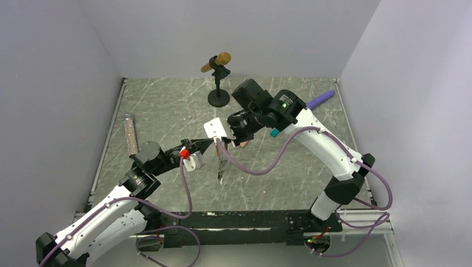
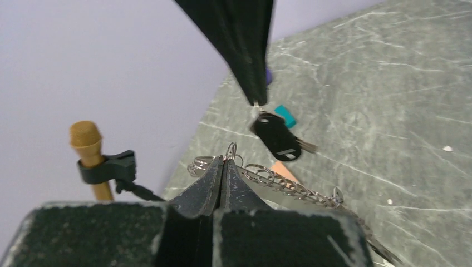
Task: Put the keys on the keyring
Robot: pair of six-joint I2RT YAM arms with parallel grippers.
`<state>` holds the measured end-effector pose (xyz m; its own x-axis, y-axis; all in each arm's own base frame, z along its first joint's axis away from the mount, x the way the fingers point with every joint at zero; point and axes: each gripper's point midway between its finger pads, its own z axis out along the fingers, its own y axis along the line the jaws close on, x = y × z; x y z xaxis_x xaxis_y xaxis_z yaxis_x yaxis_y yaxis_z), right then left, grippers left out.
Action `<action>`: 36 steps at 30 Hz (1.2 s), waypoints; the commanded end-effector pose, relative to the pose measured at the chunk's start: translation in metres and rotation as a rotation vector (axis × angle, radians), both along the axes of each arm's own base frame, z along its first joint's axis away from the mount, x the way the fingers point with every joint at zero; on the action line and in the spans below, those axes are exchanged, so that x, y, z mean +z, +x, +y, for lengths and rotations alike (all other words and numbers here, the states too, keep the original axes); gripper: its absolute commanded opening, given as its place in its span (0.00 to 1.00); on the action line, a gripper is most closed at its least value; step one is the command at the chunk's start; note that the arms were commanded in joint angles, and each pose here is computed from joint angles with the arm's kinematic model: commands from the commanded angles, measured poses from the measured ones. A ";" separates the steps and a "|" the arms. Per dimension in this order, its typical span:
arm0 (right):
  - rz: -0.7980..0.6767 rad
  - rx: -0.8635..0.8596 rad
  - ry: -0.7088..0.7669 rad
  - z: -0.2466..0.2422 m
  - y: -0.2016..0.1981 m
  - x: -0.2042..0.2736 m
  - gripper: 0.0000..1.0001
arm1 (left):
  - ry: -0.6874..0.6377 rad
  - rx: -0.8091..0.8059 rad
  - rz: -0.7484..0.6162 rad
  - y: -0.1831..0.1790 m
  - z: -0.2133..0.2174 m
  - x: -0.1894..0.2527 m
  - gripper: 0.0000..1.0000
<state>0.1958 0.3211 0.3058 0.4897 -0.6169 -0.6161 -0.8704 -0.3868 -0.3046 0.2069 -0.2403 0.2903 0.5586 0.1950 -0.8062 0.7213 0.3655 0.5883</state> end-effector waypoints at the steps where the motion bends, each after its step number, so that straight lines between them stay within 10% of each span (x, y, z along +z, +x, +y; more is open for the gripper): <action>1: -0.219 -0.141 0.068 0.000 0.021 0.026 0.00 | -0.048 0.122 -0.117 0.007 0.019 0.039 0.00; 36: -0.271 -0.216 0.101 0.013 0.019 0.015 0.00 | -0.095 0.175 -0.050 0.001 0.012 0.036 0.00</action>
<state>0.2147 0.3296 0.3001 0.5007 -0.6987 -0.5109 -0.8251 -0.2069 -0.5257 0.2120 -0.2277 0.2877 0.5124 0.3159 -0.7985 0.6461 0.4707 0.6008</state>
